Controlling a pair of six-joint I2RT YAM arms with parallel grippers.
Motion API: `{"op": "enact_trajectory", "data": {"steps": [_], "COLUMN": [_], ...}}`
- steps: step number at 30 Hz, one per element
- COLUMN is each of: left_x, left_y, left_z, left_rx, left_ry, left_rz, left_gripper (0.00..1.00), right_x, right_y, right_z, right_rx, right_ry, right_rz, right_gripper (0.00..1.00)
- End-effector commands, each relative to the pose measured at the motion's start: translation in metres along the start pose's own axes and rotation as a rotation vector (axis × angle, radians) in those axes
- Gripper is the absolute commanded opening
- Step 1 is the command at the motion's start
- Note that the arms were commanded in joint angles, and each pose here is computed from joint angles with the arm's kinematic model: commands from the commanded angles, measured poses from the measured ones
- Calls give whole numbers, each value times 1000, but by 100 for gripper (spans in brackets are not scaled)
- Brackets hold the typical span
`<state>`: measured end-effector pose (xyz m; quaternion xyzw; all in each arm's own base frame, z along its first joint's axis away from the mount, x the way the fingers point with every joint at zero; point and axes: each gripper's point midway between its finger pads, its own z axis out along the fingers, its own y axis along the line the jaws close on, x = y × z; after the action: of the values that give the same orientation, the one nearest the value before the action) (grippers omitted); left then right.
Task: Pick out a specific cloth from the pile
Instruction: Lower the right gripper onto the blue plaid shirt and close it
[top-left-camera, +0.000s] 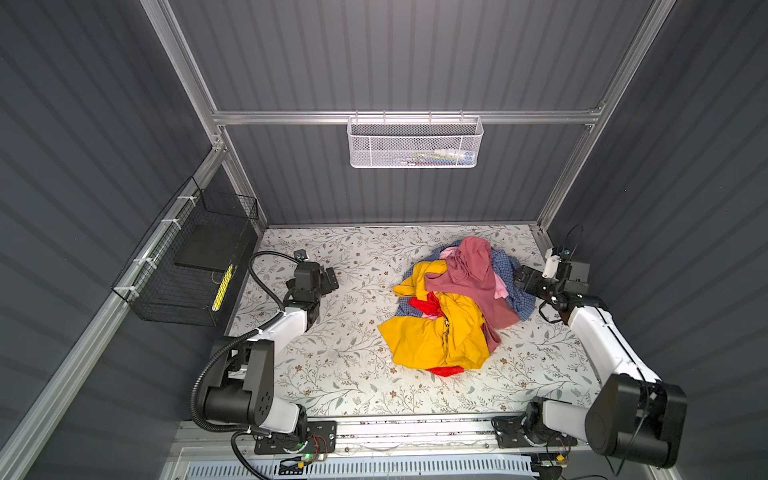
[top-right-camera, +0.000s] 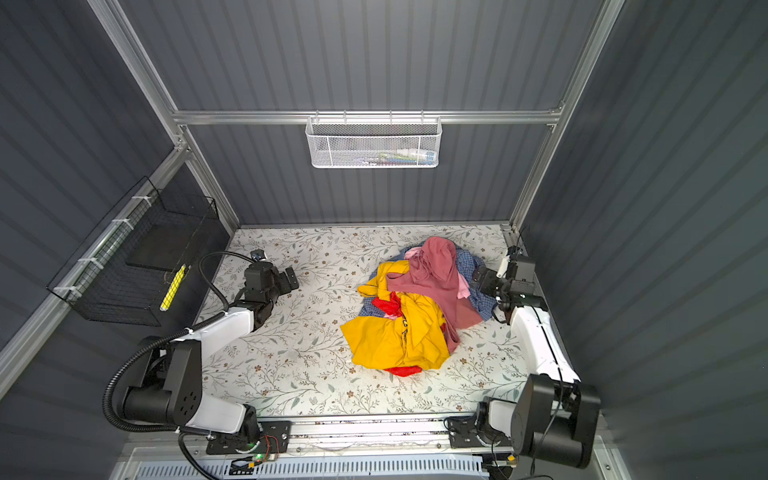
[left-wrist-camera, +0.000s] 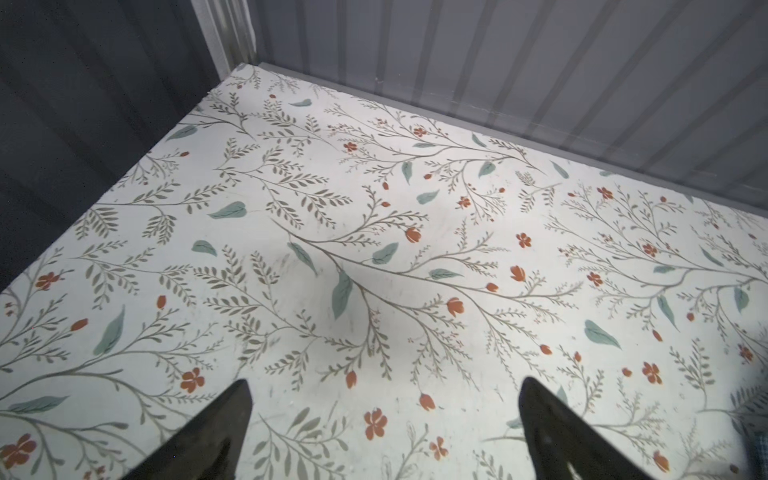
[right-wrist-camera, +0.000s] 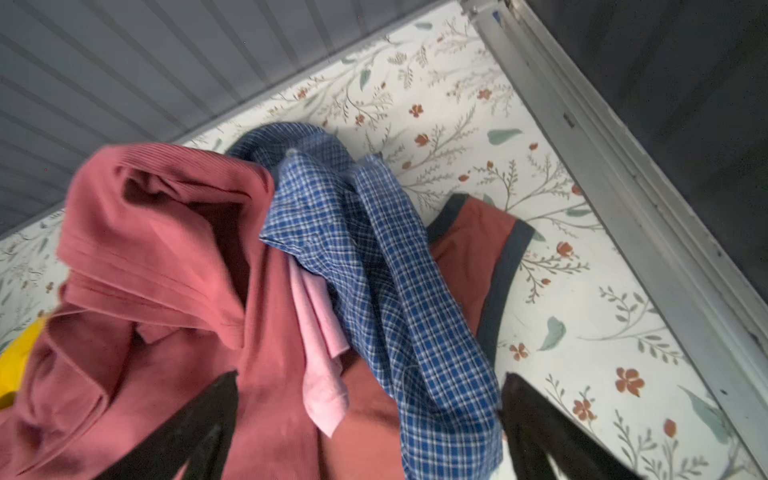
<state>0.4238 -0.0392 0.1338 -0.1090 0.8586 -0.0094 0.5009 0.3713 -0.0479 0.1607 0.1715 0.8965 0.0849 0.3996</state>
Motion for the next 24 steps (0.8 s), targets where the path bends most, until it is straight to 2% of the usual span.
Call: {"op": "enact_trajectory", "data": {"steps": [1,4,9,13,20,24], "left_x": [3,10,14,17,16,15], "left_y": [-11,-7,3,9,9,9], "left_z": [-10,-17,-24,-28,-30,-31], "left_rx": [0,-6,-43,-65,-64,-61], "left_ry": [-15,-9,-7,-5,-11,-13], "left_rz": [18,23,40,45,57,61], "left_gripper": [100,100,100,100,100,100], "right_x": [7,5,13,20,25,29], "right_y": [-12,-18,-23,-34,-36,-31], "right_z": [7,16,29,31,37,44], "right_rx": [65,97,132,232,304,301], "right_ry": [91,112,199,221,270,290], "right_rz": [54,73,80,19,21,6], "right_gripper": [97,94,83,82,81,77]}}
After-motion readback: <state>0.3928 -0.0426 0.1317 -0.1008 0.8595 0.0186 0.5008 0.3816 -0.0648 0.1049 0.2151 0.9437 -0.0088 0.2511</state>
